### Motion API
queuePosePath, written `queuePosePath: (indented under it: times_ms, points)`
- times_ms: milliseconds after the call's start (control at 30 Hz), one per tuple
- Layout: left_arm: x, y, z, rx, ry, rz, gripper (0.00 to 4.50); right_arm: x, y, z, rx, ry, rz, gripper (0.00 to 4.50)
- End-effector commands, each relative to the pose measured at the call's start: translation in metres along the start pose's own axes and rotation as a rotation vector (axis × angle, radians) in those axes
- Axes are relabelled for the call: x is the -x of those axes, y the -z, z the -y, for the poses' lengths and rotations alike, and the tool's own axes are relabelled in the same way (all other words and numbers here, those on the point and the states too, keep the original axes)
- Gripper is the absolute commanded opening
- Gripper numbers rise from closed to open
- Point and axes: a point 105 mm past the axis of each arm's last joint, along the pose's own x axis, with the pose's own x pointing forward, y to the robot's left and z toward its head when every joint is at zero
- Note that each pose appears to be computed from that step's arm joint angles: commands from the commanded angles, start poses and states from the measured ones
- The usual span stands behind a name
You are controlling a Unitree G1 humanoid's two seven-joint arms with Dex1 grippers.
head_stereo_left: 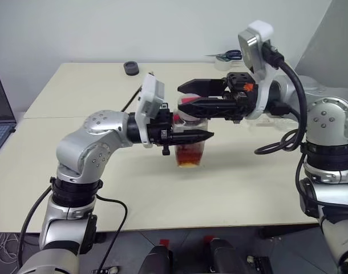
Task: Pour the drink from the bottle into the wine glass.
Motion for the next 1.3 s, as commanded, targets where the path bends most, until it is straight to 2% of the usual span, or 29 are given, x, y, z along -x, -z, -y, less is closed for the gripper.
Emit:
queuePosePath:
  times_ms: [33, 133, 267, 400, 967, 1067, 1267, 1300]
  points:
    - [0.008, -0.008, -0.008, -0.075, -0.096, 0.02, 1.77, 0.028, -0.007, 0.005, 0.069, 0.196, 0.028, 4.47]
    - [0.006, -0.001, -0.012, -0.085, -0.161, 0.025, 1.77, 0.037, 0.005, 0.001, 0.085, 0.321, 0.038, 4.47]
    - [-0.002, 0.001, -0.017, -0.083, -0.214, 0.059, 1.77, 0.027, 0.018, -0.008, 0.098, 0.376, 0.065, 4.47]
    - [-0.009, 0.005, -0.026, -0.072, -0.27, 0.09, 1.77, 0.013, 0.014, -0.005, 0.15, 0.473, 0.142, 4.47]
    - [-0.016, 0.007, -0.032, -0.089, -0.273, 0.104, 1.77, -0.007, 0.016, -0.009, 0.176, 0.412, 0.151, 4.47]
    - [-0.016, 0.007, -0.032, -0.087, -0.277, 0.103, 1.77, -0.007, 0.016, -0.008, 0.177, 0.413, 0.156, 3.91]
    - [-0.015, 0.008, -0.031, -0.082, -0.279, 0.099, 1.77, -0.007, 0.014, -0.008, 0.178, 0.411, 0.163, 1.83]
    - [-0.015, 0.008, -0.031, -0.082, -0.277, 0.098, 1.77, -0.007, 0.015, -0.008, 0.175, 0.41, 0.163, 1.8]
